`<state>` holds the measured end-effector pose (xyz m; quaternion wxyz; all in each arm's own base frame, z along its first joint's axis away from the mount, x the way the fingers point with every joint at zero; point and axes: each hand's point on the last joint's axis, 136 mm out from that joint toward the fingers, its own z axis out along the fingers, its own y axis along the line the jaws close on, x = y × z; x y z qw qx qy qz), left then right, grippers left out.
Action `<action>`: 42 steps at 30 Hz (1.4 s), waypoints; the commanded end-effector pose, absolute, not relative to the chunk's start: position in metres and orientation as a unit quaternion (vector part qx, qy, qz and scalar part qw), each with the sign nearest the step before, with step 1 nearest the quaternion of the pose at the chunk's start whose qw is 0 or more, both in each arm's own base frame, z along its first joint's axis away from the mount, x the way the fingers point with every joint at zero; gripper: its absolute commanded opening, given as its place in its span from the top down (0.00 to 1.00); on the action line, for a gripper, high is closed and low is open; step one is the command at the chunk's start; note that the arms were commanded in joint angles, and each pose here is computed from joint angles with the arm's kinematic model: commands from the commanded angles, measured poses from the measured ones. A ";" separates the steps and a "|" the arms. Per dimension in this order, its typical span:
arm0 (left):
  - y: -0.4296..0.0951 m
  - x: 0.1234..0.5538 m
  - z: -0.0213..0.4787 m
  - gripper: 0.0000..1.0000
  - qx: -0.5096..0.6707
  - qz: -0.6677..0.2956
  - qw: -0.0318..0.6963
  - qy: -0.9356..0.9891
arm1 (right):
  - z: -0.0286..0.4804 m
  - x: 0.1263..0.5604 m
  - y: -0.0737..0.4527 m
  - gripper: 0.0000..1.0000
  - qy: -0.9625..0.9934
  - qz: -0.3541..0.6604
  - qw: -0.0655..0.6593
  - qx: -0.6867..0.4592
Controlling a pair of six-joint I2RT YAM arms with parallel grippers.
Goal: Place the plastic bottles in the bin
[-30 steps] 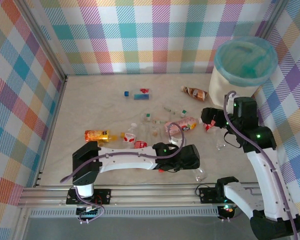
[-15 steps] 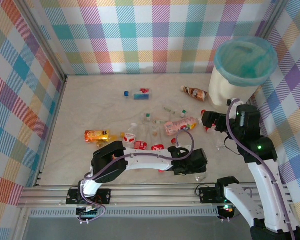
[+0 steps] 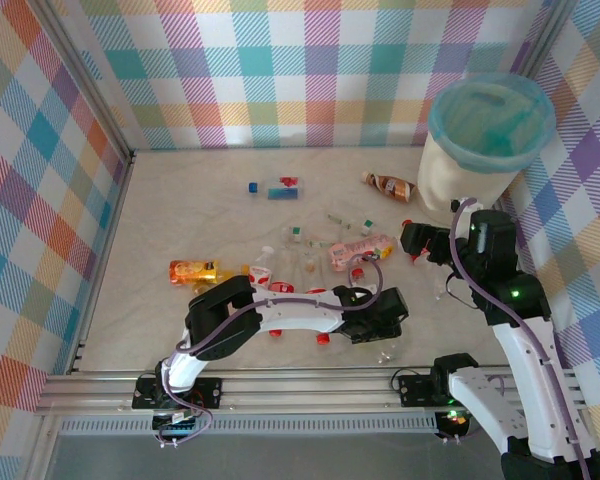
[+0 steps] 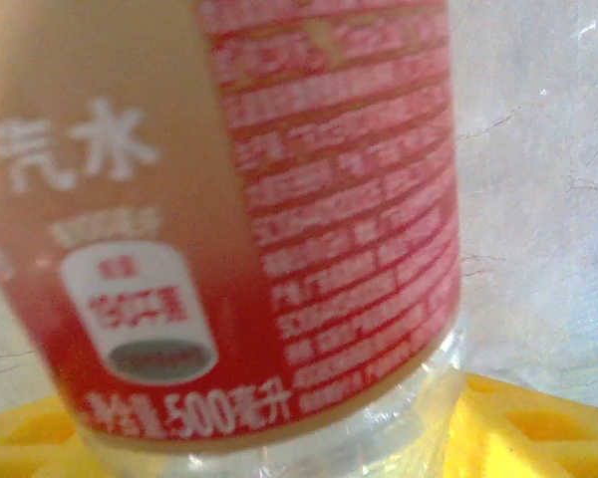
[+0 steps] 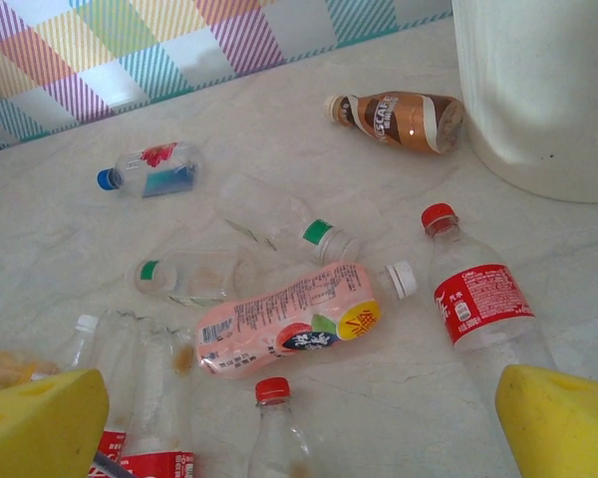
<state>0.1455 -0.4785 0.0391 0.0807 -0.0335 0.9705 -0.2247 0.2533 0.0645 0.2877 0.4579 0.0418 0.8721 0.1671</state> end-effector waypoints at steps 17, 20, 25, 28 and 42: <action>-0.454 0.164 0.186 0.43 0.113 -0.248 0.268 0.924 | 0.346 0.252 0.085 0.00 0.830 0.234 0.506 0.008; -0.439 0.169 0.222 0.45 0.149 -0.247 0.326 0.900 | 0.369 0.246 0.099 0.00 0.808 0.274 0.520 -0.022; -0.416 0.175 0.255 0.46 0.221 -0.233 0.404 0.856 | 0.407 0.228 0.141 0.03 0.765 0.376 0.509 -0.121; -0.396 0.178 0.260 0.46 0.267 -0.199 0.444 0.831 | 0.422 0.219 0.157 0.06 0.749 0.420 0.487 -0.159; -0.332 0.167 0.297 0.47 0.272 -0.262 0.559 0.738 | 0.399 0.237 0.164 0.30 0.807 0.439 0.381 -0.110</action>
